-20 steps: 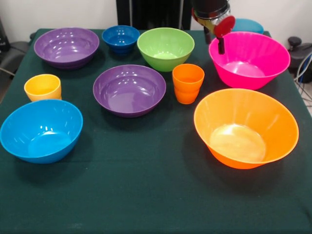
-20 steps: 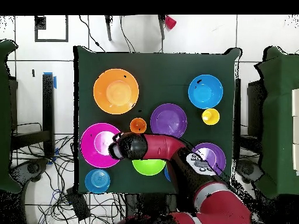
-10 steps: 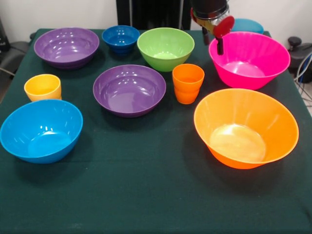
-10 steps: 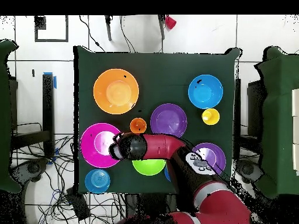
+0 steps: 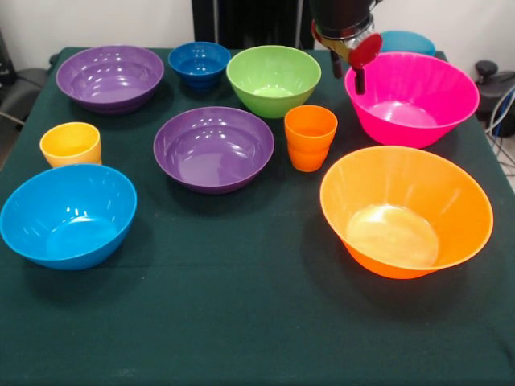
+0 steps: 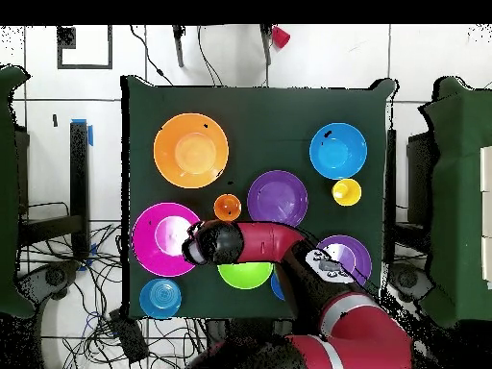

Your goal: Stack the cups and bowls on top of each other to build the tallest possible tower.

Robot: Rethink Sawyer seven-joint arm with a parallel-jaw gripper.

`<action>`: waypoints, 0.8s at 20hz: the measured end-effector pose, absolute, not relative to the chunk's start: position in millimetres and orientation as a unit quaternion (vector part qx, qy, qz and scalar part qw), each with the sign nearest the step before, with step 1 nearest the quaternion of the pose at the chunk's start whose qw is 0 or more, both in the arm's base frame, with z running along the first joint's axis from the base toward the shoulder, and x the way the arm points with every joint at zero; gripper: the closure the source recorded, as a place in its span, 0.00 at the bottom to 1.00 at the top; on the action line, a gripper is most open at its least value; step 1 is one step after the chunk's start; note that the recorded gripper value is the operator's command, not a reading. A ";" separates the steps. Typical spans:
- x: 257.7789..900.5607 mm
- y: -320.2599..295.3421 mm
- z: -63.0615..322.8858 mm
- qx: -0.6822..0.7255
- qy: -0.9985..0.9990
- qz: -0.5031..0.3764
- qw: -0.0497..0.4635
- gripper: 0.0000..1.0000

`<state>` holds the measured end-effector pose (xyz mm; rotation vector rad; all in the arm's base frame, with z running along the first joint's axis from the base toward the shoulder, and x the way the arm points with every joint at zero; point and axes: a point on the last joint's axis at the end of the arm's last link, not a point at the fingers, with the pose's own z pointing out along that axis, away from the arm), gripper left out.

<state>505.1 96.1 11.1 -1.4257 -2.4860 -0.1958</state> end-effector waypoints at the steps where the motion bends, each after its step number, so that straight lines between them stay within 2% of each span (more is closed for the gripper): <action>1: 503.1 96.9 8.1 -0.491 -0.858 -0.067 0.137 0.00; 16: 473.2 120.4 -38.9 -0.459 -0.875 -0.074 0.134 0.00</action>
